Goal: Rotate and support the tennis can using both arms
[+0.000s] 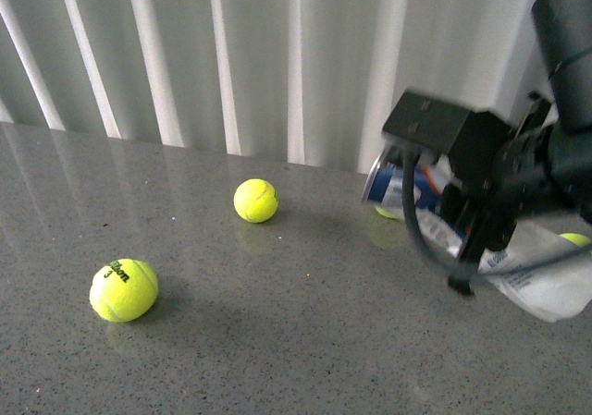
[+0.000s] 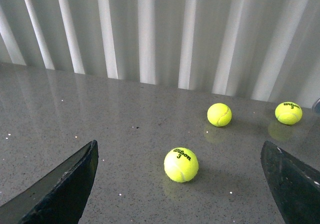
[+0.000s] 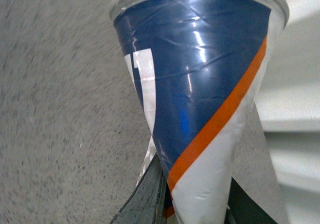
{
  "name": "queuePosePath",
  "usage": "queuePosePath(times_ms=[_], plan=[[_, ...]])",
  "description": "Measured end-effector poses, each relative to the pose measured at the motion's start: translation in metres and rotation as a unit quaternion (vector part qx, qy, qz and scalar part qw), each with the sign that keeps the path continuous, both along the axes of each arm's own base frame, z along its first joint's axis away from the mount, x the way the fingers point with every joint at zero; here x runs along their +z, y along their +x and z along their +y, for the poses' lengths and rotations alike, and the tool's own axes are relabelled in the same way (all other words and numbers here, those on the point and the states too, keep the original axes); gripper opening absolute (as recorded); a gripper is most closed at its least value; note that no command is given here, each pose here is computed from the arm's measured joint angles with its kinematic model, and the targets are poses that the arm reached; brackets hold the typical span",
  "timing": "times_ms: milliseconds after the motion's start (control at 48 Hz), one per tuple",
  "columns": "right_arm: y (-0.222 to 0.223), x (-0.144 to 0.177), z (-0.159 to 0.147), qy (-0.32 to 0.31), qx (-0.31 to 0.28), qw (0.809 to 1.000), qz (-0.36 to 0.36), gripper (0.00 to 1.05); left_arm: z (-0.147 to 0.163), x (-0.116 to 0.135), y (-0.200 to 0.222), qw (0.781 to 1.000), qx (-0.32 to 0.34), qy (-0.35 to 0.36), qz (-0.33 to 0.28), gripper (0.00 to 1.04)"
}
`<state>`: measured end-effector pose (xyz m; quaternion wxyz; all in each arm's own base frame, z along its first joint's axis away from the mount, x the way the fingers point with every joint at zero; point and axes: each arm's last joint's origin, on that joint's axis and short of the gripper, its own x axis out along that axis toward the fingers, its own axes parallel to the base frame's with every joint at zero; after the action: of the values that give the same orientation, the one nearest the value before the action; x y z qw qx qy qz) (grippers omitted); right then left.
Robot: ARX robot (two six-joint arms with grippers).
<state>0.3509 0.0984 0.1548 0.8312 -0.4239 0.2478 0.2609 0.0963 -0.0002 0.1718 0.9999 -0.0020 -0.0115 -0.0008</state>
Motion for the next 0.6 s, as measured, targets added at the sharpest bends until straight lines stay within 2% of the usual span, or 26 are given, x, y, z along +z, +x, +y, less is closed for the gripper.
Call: queuePosePath(times_ms=[63,104,209,375,605], plan=[[-0.007,-0.022,0.006,-0.075,0.078,0.994,-0.016,0.11,0.000,0.000,0.000,1.000,0.000,0.000,0.000,0.98],[-0.010,-0.032,0.010,-0.101,0.115,0.988,-0.024,0.11,0.000,0.000,0.000,1.000,0.000,0.000,0.000,0.98],[-0.013,-0.045,0.021,-0.128,0.182,0.974,-0.048,0.11,0.000,0.000,0.000,1.000,0.000,0.000,0.000,0.98],[-0.012,-0.054,0.037,-0.151,0.226,0.959,-0.075,0.11,0.000,0.000,0.000,1.000,0.000,0.000,0.000,0.98],[-0.008,-0.072,0.052,-0.156,0.241,0.956,-0.057,0.11,0.000,0.000,0.000,1.000,0.000,0.000,0.000,0.98]])
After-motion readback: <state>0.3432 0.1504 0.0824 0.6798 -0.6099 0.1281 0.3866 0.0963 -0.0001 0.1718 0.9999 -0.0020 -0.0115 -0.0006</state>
